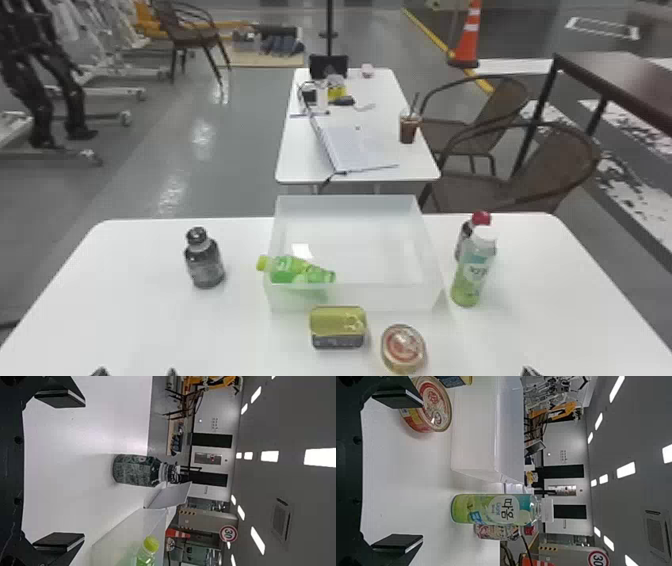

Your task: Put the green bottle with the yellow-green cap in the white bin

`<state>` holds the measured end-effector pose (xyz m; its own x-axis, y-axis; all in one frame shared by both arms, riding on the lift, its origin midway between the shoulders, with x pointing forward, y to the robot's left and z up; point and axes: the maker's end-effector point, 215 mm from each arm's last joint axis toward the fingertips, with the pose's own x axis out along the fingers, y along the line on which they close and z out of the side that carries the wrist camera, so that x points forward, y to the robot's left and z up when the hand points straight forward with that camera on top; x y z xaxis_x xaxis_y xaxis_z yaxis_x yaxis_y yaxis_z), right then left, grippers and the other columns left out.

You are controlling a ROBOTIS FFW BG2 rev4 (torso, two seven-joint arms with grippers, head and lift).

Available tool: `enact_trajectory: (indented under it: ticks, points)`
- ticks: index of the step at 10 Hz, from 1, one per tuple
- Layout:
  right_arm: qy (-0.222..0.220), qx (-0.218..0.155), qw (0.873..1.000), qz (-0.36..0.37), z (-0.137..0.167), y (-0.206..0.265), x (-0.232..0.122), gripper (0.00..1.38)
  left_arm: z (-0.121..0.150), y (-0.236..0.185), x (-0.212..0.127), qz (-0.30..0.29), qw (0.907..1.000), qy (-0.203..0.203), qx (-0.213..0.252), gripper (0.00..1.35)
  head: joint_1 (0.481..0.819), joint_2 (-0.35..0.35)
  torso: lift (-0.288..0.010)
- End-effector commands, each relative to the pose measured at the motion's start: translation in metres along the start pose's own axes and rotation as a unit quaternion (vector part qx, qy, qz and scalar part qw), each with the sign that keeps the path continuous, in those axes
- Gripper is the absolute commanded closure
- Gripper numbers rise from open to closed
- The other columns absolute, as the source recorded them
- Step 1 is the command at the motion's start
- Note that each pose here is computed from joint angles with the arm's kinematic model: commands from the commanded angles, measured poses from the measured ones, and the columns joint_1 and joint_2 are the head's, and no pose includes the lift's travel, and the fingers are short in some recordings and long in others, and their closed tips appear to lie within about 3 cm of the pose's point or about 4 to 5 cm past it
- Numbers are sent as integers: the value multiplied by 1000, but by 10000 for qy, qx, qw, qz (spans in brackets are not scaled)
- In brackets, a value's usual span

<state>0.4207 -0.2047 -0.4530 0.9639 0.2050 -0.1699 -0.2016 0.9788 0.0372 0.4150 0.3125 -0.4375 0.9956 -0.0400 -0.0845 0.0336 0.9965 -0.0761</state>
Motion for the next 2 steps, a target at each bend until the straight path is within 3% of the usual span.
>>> enact_trajectory:
  ticks: [1, 2]
  points:
    - [-7, -18, 10000, 3, 1, 0, 1, 104, 0, -1, 0, 5, 10000, -5, -20, 121, 549, 0, -100]
    - [-9, -11, 10000, 2, 1, 0, 1, 104, 0, 0, 0, 13, 10000, 2, -23, 119, 549, 0, -100]
